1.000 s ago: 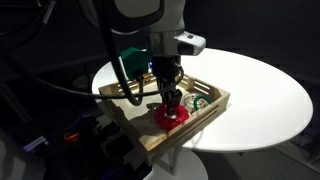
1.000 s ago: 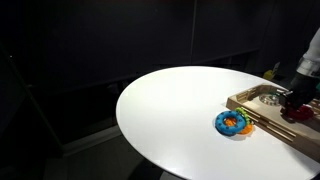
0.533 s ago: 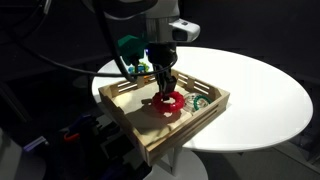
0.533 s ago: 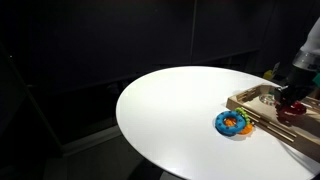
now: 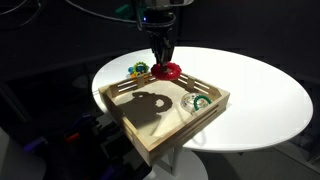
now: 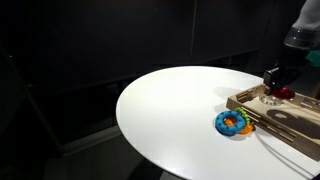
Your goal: Remove the red ring from the crate and put it on the pile of rings on the table
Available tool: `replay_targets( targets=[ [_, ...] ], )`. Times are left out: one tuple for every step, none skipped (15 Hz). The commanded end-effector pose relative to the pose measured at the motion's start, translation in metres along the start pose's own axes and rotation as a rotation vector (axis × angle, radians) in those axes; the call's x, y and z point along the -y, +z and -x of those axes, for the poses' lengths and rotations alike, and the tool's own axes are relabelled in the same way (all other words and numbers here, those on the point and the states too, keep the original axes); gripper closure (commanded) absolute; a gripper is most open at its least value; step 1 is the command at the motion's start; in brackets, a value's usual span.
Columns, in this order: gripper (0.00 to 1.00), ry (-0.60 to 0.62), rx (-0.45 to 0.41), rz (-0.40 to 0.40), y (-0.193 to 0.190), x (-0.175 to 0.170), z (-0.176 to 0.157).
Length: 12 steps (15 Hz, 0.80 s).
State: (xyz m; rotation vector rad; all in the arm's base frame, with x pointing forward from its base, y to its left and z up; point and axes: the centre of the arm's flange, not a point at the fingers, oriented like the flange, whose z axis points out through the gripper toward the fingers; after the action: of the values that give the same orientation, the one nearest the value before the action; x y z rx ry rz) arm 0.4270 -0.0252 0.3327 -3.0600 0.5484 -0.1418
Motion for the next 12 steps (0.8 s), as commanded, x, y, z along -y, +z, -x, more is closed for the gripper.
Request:
replay_targets(
  targets=[
    [0.9, -0.033, -0.011, -0.036, -0.026, 0.026, -0.012],
    [0.9, -0.045, -0.011, -0.046, -0.029, 0.034, -0.013],
    [0.9, -0.055, -0.01, -0.054, -0.031, 0.042, -0.013],
    [0.9, -0.07, -0.012, -0.057, -0.032, 0.05, -0.013],
    [0.9, -0.083, -0.016, -0.059, -0.034, 0.057, -0.012],
    [0.9, -0.098, -0.02, -0.056, -0.037, 0.063, -0.012],
    [0.9, -0.109, -0.024, -0.052, -0.038, 0.068, -0.011],
    [0.9, -0.116, -0.027, -0.05, -0.039, 0.071, -0.01],
    [0.9, -0.121, -0.03, -0.046, -0.04, 0.073, -0.01],
    [0.9, -0.107, -0.043, -0.049, -0.033, 0.067, -0.003],
    [0.69, -0.11, -0.043, -0.049, -0.033, 0.069, -0.003],
    [0.69, -0.11, -0.041, -0.048, -0.032, 0.069, -0.002]
  ],
)
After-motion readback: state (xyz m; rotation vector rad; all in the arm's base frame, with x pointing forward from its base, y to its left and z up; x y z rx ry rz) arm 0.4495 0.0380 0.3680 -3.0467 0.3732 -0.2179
